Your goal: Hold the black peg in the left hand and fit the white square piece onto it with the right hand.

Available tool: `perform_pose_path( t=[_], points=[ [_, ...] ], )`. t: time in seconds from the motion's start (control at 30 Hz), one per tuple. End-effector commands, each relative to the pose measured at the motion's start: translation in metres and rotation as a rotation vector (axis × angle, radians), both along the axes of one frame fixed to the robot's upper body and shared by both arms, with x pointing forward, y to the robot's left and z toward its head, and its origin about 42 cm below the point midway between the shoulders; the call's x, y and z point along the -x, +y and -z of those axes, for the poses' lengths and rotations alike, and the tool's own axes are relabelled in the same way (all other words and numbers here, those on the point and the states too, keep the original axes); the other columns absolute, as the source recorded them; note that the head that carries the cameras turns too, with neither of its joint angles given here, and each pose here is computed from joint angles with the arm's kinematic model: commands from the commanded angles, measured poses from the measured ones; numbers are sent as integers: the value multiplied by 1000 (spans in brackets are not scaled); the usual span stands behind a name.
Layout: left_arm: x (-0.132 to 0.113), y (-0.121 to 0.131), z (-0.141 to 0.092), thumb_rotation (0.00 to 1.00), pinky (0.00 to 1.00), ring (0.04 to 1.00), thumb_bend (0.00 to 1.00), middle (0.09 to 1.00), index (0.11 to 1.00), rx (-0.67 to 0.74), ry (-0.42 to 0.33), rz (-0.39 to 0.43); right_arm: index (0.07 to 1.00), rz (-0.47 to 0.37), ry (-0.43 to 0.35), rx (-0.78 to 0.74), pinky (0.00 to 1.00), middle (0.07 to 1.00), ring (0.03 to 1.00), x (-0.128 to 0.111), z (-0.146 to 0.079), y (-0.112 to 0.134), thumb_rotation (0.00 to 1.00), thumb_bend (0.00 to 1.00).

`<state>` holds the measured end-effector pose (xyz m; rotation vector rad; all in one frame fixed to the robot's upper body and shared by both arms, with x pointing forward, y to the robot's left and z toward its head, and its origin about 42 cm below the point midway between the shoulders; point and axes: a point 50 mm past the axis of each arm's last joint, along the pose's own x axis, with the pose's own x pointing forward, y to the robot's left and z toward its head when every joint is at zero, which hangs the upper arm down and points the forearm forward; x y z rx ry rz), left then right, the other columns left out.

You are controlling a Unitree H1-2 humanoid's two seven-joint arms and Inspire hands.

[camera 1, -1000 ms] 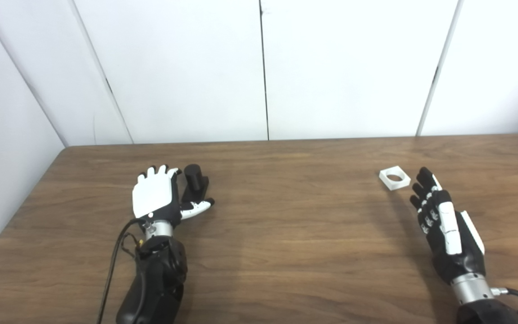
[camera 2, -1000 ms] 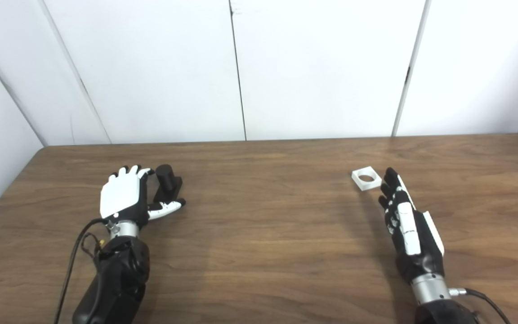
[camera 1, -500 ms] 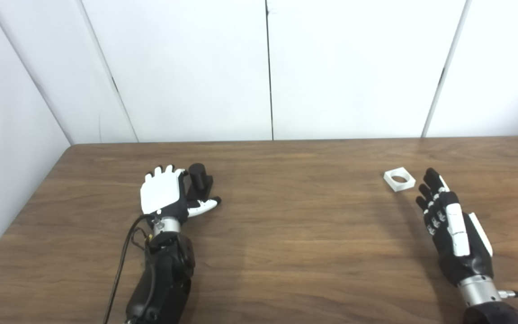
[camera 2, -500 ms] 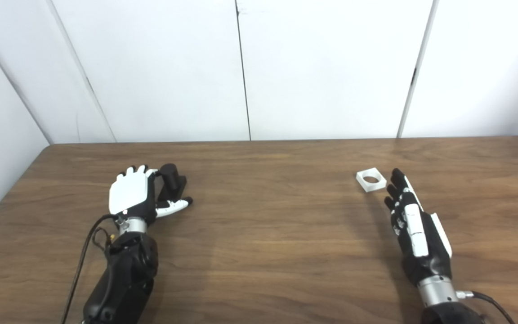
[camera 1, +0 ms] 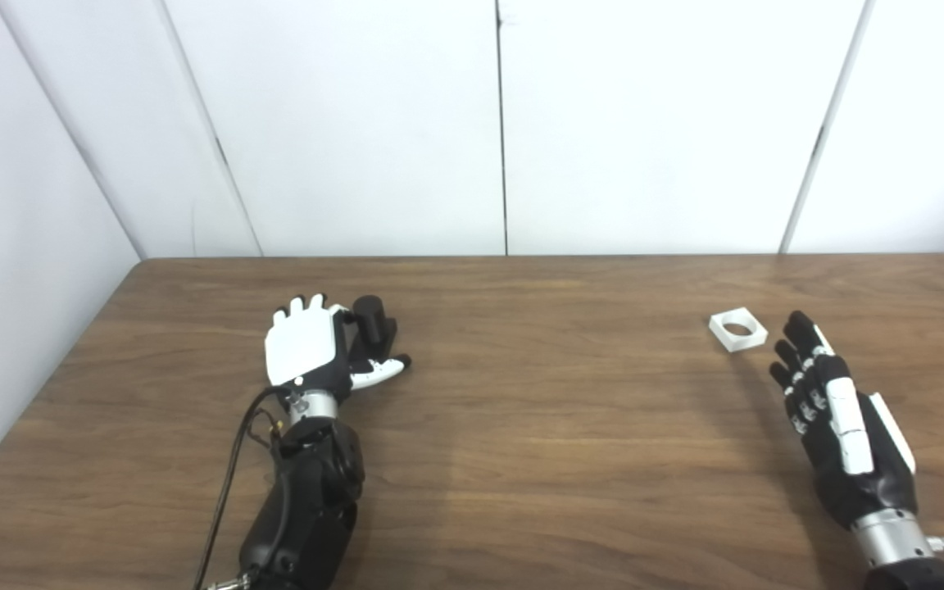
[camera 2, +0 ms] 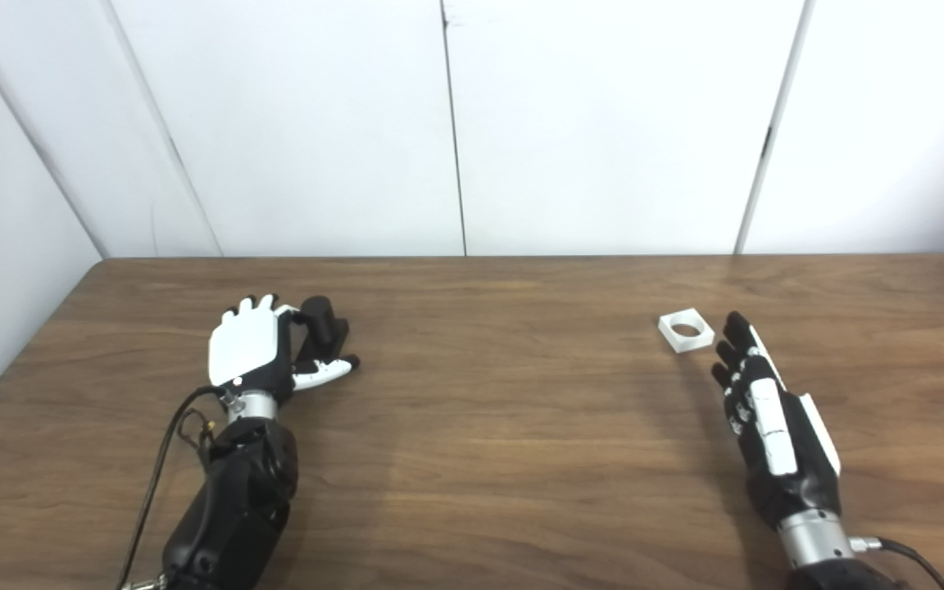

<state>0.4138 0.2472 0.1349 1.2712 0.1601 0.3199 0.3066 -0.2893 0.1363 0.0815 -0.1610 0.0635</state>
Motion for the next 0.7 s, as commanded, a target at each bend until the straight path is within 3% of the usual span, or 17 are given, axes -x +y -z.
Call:
perform_pose_path(
  t=[0.0, 0.2, 0.67],
  points=[
    [-11, 2, -15, 458, 998, 1000, 819, 951, 669, -20, -48, -7, 967, -2, -7, -3, 1000, 1000, 1000, 4, 3, -3, 885, 600],
    [-10, 2, -16, 408, 977, 998, 792, 934, 592, -18, -60, -5, 975, -9, -12, 1, 1000, 1000, 1000, 5, 1, -5, 877, 604],
    [-7, 3, -15, 311, 983, 985, 755, 893, 564, -6, -84, 0, 981, -24, -28, 22, 1000, 1000, 1000, 4, -4, -6, 841, 644]
  ],
)
